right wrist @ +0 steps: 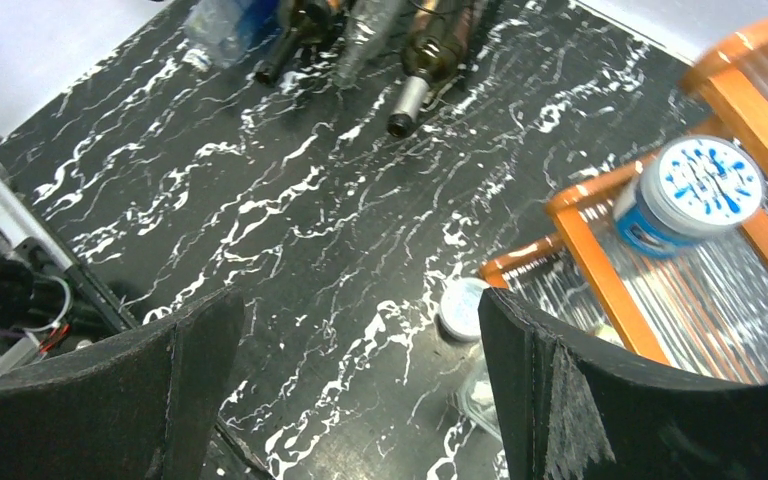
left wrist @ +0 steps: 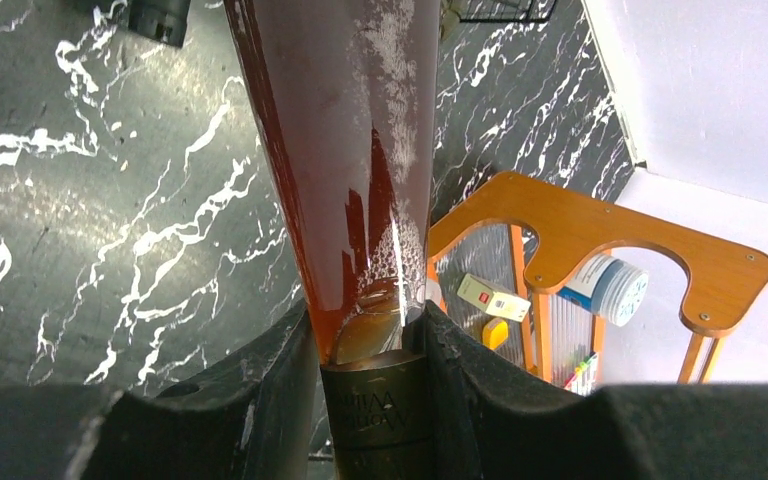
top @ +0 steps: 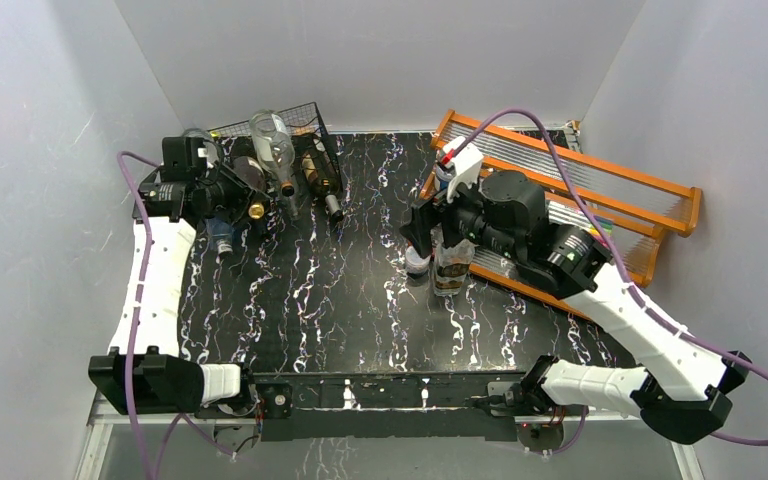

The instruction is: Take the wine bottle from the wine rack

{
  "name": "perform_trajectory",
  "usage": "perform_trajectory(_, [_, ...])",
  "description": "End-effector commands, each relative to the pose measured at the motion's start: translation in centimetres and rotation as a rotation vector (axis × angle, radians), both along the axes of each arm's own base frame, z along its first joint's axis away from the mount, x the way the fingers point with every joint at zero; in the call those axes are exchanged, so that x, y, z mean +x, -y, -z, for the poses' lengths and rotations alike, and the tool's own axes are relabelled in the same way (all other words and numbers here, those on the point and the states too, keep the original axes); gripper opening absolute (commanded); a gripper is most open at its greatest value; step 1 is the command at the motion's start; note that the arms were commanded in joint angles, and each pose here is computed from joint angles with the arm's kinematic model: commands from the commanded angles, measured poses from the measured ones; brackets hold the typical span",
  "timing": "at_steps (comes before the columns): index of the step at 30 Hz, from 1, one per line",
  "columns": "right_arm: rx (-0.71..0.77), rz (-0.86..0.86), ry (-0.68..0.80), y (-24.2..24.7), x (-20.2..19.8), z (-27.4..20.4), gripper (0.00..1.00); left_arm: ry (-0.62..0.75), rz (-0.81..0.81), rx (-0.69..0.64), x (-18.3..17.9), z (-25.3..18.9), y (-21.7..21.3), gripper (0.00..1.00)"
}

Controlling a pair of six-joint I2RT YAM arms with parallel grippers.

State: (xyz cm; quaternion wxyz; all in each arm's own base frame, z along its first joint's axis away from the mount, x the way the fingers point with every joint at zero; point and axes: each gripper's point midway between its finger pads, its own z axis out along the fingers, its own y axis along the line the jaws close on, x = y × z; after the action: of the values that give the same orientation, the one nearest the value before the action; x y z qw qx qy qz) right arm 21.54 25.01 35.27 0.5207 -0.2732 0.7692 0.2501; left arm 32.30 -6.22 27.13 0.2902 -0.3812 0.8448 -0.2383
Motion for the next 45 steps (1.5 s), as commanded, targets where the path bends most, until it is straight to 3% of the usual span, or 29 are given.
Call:
perform_trajectory(1, [0.094,-0.169,0.121,-3.3,-0.3,-3.8,0.98,0.487,0.081,-0.030,-0.8,-14.2,1.4,0.00])
perform_trajectory(7, [0.096,-0.339,0.106,-8.1,-0.7,-2.9,0.98,0.467,0.116,-0.116,-2.4,-14.7,2.8,0.00])
perform_trajectory(14, [0.105,-0.450,0.200,-13.3,-0.9,-2.4,0.98,0.459,0.137,-0.172,-4.1,-16.2,4.2,0.00])
perform_trajectory(27, [0.113,-0.555,0.219,-19.8,-1.6,1.4,0.98,0.319,0.207,-0.351,-6.7,-13.0,7.4,0.00])
perform_trajectory(39, [0.231,-0.610,0.566,-22.8,-1.7,4.1,0.98,0.198,0.189,-0.475,-9.1,-11.2,8.7,0.00])
perform_trajectory(45, [0.227,-0.480,0.751,-24.5,1.8,5.1,0.98,0.136,0.172,-0.502,-10.1,-10.0,9.0,0.00])
